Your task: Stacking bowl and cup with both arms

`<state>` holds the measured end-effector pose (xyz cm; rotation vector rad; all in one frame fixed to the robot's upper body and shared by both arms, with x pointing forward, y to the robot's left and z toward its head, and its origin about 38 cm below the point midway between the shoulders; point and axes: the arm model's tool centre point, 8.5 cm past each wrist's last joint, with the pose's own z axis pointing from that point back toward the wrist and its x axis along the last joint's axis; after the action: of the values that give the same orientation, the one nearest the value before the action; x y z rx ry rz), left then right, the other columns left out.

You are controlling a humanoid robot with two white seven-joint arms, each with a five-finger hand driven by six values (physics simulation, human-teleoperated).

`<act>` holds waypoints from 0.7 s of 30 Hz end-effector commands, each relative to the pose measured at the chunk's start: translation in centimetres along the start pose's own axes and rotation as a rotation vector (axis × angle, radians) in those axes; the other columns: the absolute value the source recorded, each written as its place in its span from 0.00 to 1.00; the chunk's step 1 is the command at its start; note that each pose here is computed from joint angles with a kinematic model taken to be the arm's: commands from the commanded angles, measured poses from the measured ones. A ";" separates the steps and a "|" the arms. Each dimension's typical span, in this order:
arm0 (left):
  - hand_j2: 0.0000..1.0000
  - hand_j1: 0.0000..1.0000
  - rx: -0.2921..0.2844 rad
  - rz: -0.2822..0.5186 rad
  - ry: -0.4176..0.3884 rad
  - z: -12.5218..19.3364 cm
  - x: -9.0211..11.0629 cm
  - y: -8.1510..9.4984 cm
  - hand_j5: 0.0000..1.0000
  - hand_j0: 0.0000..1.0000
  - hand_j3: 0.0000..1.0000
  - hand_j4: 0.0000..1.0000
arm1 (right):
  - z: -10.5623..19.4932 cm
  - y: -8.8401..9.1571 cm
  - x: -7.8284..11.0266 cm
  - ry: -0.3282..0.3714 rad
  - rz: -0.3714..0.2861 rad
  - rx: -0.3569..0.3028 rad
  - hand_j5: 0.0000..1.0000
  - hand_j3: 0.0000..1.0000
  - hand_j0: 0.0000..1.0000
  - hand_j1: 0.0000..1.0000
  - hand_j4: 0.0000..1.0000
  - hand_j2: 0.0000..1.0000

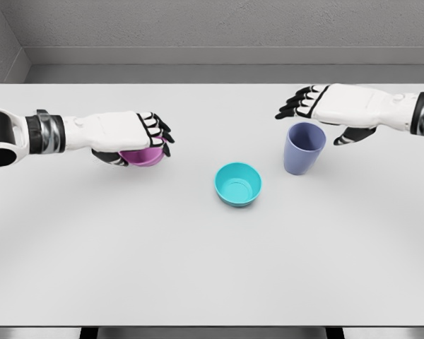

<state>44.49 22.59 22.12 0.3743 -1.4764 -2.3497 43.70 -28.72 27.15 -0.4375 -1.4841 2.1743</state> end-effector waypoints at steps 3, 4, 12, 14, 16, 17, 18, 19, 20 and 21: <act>0.67 0.67 0.029 0.000 -0.084 -3.4 2.1 0.8 0.67 0.67 0.67 0.67 | -0.3 0.3 0.2 -0.009 -0.007 0.007 1.00 1.00 1.00 1.00 1.00 1.00; 0.67 0.67 0.039 -0.003 -0.099 -4.1 2.5 1.2 0.67 0.67 0.67 0.67 | -0.6 0.6 0.4 -0.016 -0.010 0.015 1.00 1.00 1.00 1.00 1.00 1.00; 0.67 0.67 0.061 -0.056 -0.229 -9.0 6.0 3.9 0.67 0.67 0.67 0.67 | -0.7 0.9 0.3 -0.010 -0.001 0.030 1.00 1.00 1.00 1.00 1.00 1.00; 0.67 0.67 0.060 -0.075 -0.270 -10.4 7.3 4.6 0.67 0.67 0.67 0.67 | -0.7 0.9 0.3 -0.010 0.000 0.031 1.00 1.00 1.00 1.00 1.00 1.00; 0.67 0.67 0.069 -0.079 -0.285 -10.9 7.7 5.0 0.67 0.67 0.67 0.67 | -1.0 0.9 0.5 -0.016 -0.001 0.028 1.00 1.00 1.00 1.00 1.00 1.00; 0.67 0.67 0.073 -0.082 -0.291 -11.2 8.0 5.2 0.67 0.67 0.67 0.67 | -1.0 0.9 0.5 -0.016 -0.001 0.029 1.00 1.00 1.00 1.00 1.00 1.00; 0.67 0.67 0.078 -0.084 -0.305 -11.8 8.5 5.5 0.67 0.67 0.67 0.67 | -1.0 0.9 0.5 -0.016 -0.001 0.029 1.00 1.00 1.00 1.00 1.00 1.00; 0.67 0.67 0.075 -0.084 -0.311 -11.9 8.7 5.4 0.67 0.67 0.67 0.67 | -1.0 0.9 0.5 -0.017 -0.002 0.028 1.00 1.00 1.00 1.00 1.00 1.00; 0.67 0.67 0.075 -0.084 -0.314 -12.0 8.8 5.4 0.67 0.67 0.67 0.67 | -1.0 0.9 0.5 -0.017 -0.002 0.028 1.00 1.00 1.00 1.00 1.00 1.00; 0.67 0.67 0.075 -0.081 -0.314 -12.2 8.8 5.4 0.67 0.67 0.67 0.67 | -1.0 1.0 0.4 -0.015 -0.004 0.029 1.00 1.00 1.00 1.00 1.00 1.00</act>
<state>42.33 7.55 21.54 0.1084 -1.7066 -2.5178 43.63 -27.98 25.83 -0.4111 -1.4550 2.2043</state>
